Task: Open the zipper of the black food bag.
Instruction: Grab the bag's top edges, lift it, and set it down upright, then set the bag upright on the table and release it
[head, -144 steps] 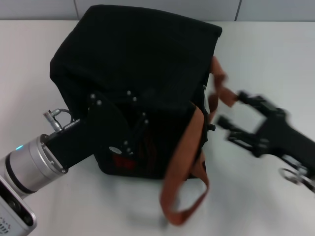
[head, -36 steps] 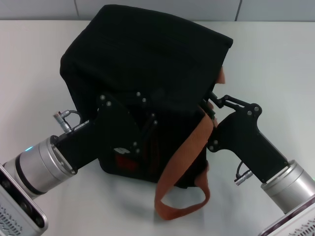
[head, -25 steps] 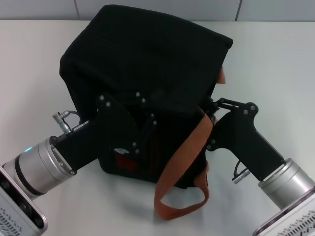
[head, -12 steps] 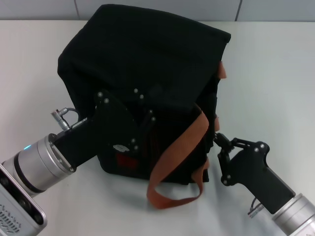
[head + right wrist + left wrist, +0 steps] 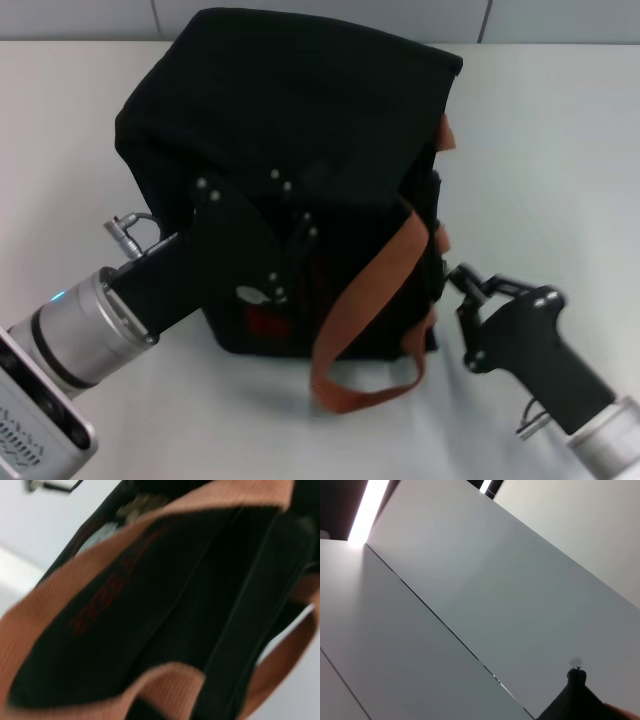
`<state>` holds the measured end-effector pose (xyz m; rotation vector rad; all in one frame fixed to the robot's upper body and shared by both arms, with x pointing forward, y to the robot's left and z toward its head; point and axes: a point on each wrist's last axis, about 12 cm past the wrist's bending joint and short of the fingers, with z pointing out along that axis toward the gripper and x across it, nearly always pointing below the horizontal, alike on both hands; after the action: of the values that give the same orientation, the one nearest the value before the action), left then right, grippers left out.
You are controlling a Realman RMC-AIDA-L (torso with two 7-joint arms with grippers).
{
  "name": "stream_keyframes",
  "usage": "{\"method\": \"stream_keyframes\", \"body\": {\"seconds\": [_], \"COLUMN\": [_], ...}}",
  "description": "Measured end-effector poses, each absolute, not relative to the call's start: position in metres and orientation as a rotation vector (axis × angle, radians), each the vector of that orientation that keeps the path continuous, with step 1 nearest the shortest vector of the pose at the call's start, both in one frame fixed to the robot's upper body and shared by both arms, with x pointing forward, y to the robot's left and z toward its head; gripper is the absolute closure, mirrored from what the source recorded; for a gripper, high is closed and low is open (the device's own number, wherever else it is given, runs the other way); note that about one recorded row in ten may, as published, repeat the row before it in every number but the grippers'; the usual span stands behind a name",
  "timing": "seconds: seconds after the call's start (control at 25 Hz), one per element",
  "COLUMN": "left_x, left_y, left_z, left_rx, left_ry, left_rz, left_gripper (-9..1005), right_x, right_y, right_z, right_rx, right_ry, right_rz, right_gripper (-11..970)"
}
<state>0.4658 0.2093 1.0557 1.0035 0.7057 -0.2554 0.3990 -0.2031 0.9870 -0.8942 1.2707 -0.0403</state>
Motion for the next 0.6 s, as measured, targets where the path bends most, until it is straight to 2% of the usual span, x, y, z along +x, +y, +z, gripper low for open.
{"method": "stream_keyframes", "body": {"seconds": [0.16,0.4,0.48,0.6], "left_x": [0.469,0.466,0.458,0.449], "left_y": [0.197,0.174,0.178,0.197], "left_z": [1.061,1.073,1.069,1.057], "left_rx": [0.941,0.627,0.571,0.477], "left_ry": [0.705,0.800,0.839,0.960], "left_rz": [-0.282,-0.301,-0.292,-0.295], "left_gripper": [910,910,910,910], "right_x": [0.394,0.385,0.385,0.388], "right_y": [-0.212,-0.237,-0.245,-0.252], "right_z": [0.998,1.019,1.023,1.026], "right_rx": [-0.771,-0.504,-0.451,-0.407], "right_ry": [1.231,1.142,1.126,1.122], "right_rz": [-0.056,0.071,0.148,0.247], "right_gripper": [942,803,757,614]}}
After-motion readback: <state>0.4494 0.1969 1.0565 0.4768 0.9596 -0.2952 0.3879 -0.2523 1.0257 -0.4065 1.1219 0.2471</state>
